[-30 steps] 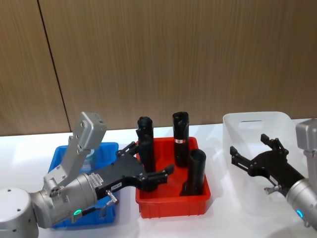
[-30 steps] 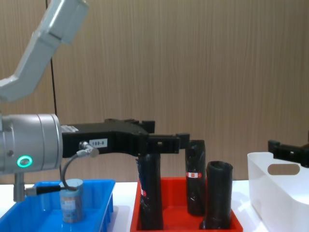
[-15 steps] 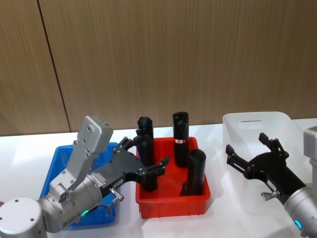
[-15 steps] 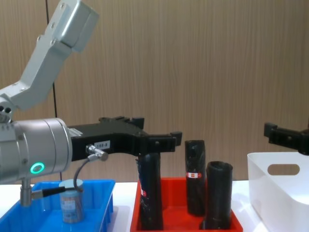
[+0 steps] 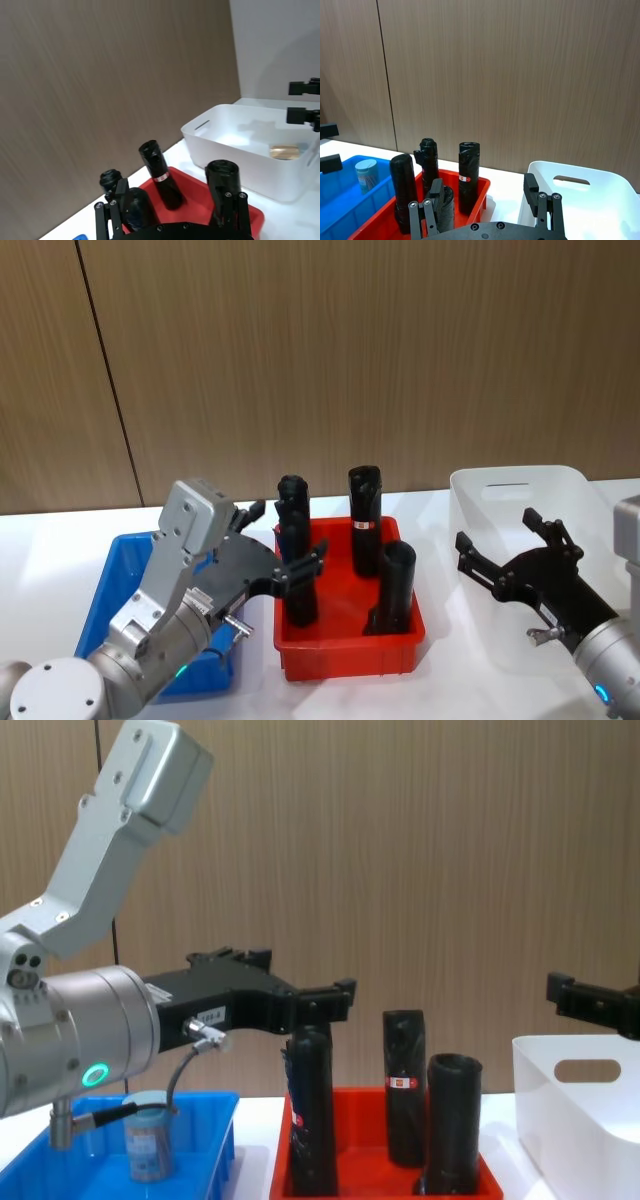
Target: Pick the cotton swabs from the blue box and place them into the white box.
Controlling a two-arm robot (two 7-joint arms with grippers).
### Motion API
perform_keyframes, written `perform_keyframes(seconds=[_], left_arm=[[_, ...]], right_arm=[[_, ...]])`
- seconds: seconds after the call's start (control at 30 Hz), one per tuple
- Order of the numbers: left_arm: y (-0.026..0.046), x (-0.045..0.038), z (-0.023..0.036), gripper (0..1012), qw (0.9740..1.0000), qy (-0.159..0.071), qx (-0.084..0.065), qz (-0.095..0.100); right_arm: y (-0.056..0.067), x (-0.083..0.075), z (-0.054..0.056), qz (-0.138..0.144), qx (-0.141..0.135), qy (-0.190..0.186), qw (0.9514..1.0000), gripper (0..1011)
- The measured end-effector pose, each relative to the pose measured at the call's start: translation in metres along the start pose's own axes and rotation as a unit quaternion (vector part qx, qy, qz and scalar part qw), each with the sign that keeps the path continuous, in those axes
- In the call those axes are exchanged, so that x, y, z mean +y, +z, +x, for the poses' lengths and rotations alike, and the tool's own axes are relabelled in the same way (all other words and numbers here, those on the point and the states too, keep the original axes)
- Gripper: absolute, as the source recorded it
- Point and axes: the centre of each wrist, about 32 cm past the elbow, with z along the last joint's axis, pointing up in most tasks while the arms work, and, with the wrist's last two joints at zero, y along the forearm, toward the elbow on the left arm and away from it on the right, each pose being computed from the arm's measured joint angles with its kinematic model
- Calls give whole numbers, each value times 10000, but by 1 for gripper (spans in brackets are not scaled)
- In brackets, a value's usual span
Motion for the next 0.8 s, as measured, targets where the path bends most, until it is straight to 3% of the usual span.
perform_keyframes(seconds=[0.23,0.5,0.8], left_arm=[[-11,1,-88,1004,9992,363,-112,-84],[-25,6,-188,1004,9965,779,-224,-186],[-30,8,-225,1004,9950,935,-265,-232]], right_arm=[[1,1,0,1,-1,1,10000,1001],[-1,1,1,-3,-1,3,10000,1001],[-1,1,1,-6,-1,4,10000,1002]])
